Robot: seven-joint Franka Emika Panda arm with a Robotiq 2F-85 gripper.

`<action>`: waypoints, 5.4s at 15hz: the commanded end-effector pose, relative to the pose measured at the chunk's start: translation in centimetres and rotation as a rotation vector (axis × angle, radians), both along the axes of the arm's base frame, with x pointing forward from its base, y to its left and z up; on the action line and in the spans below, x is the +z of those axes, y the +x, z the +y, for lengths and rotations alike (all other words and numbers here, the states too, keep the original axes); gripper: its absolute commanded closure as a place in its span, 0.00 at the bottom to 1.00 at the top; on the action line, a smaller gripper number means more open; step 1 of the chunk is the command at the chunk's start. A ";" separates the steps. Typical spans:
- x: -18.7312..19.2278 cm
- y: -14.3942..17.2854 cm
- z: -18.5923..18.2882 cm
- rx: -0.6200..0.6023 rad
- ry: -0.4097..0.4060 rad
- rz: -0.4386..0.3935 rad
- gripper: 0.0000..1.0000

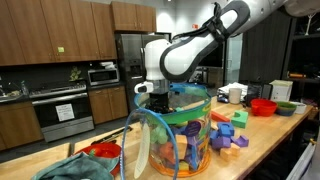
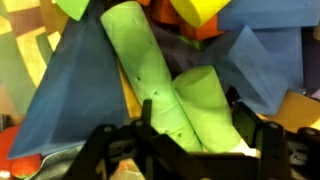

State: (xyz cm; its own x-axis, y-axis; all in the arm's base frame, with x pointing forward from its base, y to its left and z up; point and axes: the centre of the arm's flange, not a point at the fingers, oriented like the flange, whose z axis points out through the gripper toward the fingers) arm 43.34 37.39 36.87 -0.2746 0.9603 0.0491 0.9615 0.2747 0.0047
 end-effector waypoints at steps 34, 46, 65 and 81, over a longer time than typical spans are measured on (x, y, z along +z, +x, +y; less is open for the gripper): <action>0.2 -0.6 0.3 -0.001 -0.035 0.039 0.00; 0.1 -0.9 0.8 0.001 -0.035 0.039 0.00; 1.1 -0.8 -0.4 0.011 -0.155 -0.044 0.94; 0.6 -0.6 -0.2 0.016 -0.182 -0.018 0.18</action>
